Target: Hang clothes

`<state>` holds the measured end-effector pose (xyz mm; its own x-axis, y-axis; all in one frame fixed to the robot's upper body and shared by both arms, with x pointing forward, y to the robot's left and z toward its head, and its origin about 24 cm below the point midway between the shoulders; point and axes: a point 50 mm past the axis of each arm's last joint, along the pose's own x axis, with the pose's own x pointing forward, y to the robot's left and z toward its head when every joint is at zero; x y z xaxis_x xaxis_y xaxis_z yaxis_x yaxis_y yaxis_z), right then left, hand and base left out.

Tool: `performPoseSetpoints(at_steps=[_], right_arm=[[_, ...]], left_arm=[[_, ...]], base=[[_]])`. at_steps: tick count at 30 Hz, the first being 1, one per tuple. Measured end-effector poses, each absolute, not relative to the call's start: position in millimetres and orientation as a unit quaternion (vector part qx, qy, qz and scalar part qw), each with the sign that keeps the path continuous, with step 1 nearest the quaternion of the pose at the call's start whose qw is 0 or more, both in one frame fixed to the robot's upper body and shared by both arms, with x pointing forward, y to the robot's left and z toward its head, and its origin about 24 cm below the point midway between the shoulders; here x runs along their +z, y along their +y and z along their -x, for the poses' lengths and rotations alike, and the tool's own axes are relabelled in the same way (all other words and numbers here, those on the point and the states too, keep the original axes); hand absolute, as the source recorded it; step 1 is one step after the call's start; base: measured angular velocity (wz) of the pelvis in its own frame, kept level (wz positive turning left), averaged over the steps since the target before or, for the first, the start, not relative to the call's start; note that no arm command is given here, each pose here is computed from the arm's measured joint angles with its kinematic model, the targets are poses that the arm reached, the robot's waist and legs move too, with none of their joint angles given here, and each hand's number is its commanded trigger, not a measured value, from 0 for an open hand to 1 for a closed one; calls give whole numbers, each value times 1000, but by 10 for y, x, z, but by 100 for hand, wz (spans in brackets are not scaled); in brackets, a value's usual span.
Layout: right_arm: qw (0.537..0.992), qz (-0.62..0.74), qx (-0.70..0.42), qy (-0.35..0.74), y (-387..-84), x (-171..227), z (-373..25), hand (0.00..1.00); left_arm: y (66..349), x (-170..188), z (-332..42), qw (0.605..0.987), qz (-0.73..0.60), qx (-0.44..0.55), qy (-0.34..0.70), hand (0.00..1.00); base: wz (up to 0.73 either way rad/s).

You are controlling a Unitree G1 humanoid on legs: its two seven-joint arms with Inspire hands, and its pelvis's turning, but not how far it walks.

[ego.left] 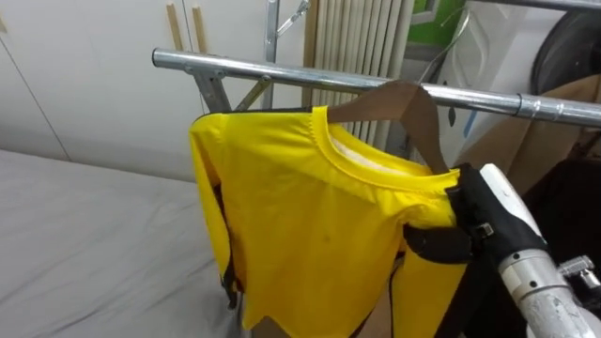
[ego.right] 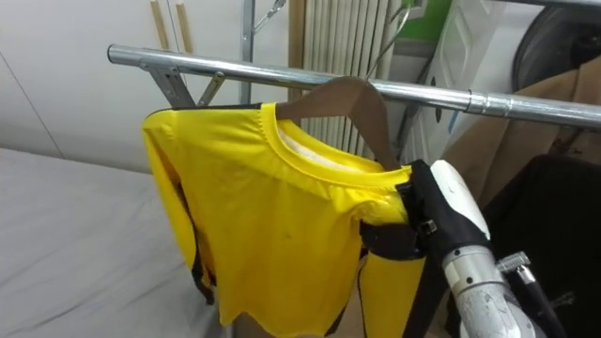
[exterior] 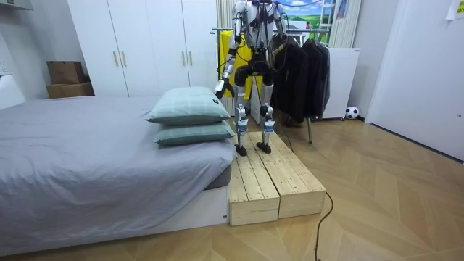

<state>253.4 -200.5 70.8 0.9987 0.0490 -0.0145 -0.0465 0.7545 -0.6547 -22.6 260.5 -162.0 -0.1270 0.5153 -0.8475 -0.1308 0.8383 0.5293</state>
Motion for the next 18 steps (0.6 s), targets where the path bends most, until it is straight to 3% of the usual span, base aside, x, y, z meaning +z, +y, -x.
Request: performPoseSetpoints(at_steps=[18], right_arm=[[926, 374, 30, 50, -2174, 521, -2732, 100]], left_arm=[[2637, -1611, 113, 667, -144, 231, 693, 0]], base=[[5]])
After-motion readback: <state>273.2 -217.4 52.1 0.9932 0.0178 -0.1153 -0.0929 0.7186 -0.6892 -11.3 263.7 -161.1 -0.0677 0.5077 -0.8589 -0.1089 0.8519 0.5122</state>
